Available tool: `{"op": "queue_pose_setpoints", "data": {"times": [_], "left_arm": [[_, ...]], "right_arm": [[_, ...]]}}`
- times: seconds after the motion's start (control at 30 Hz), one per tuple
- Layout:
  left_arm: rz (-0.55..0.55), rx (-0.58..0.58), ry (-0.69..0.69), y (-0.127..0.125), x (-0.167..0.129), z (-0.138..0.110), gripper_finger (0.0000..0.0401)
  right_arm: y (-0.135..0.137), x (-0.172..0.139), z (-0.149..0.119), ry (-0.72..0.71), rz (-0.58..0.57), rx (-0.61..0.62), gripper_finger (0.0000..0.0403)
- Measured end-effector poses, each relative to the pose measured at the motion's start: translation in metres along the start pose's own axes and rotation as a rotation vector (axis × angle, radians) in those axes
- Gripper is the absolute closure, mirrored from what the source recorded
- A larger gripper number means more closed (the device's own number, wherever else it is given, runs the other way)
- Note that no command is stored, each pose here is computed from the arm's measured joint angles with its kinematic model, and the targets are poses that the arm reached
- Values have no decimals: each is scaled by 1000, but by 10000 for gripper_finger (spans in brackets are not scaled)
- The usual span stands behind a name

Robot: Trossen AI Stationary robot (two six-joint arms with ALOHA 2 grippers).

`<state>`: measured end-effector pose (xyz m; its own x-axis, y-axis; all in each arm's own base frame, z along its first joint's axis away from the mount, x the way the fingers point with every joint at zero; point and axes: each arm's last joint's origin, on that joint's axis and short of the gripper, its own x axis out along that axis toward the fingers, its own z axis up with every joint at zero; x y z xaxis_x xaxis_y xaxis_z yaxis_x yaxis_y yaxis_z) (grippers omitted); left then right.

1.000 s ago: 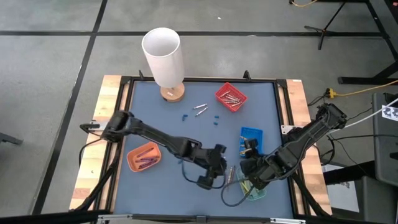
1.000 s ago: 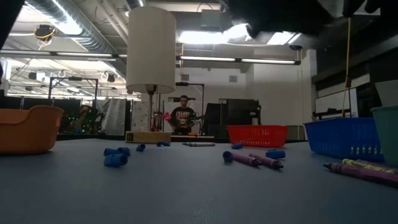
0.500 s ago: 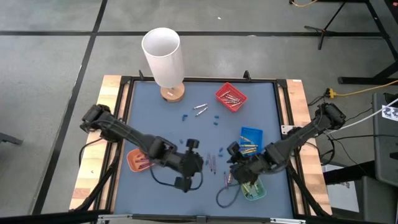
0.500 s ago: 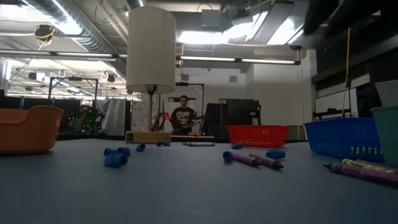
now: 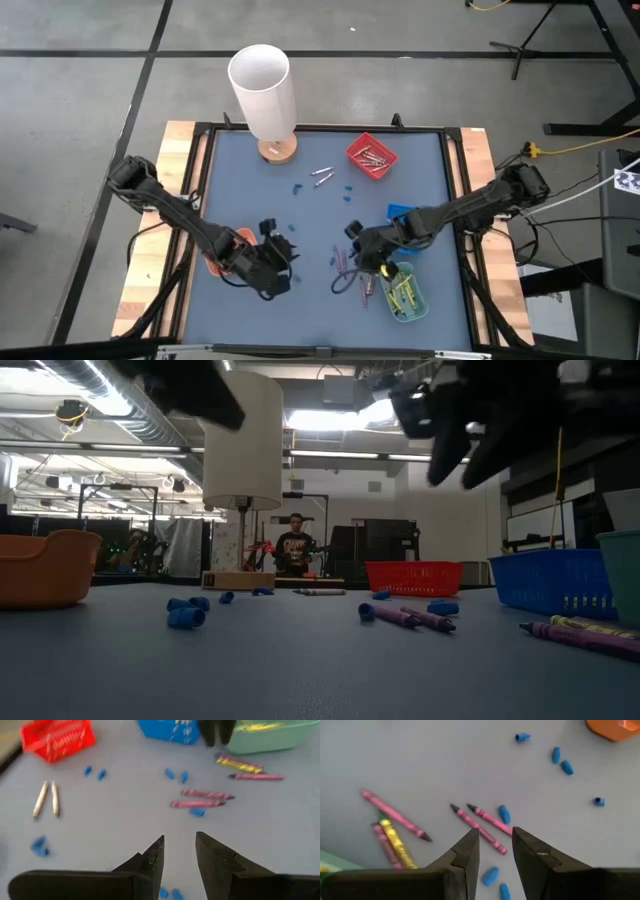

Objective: Sort crayons
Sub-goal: Put the violet crayon into the orange bin

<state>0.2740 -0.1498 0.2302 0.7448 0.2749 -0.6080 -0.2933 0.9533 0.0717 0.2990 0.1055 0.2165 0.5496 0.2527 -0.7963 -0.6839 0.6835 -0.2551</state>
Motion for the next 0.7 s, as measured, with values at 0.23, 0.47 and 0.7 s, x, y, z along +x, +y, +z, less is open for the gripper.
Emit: {"op": "queue_pose_setpoints", "data": {"times": [0.23,0.47,0.7], "left_arm": [[11,-146,7,6,13,-21,305],[4,-192,-23,7,16,-17,305],[2,-215,-47,8,17,-14,305]], "right_arm": [[-14,28,-19,71,35,-30,288],[-23,55,-34,97,59,-53,288],[-24,75,-43,120,86,-60,288]]}}
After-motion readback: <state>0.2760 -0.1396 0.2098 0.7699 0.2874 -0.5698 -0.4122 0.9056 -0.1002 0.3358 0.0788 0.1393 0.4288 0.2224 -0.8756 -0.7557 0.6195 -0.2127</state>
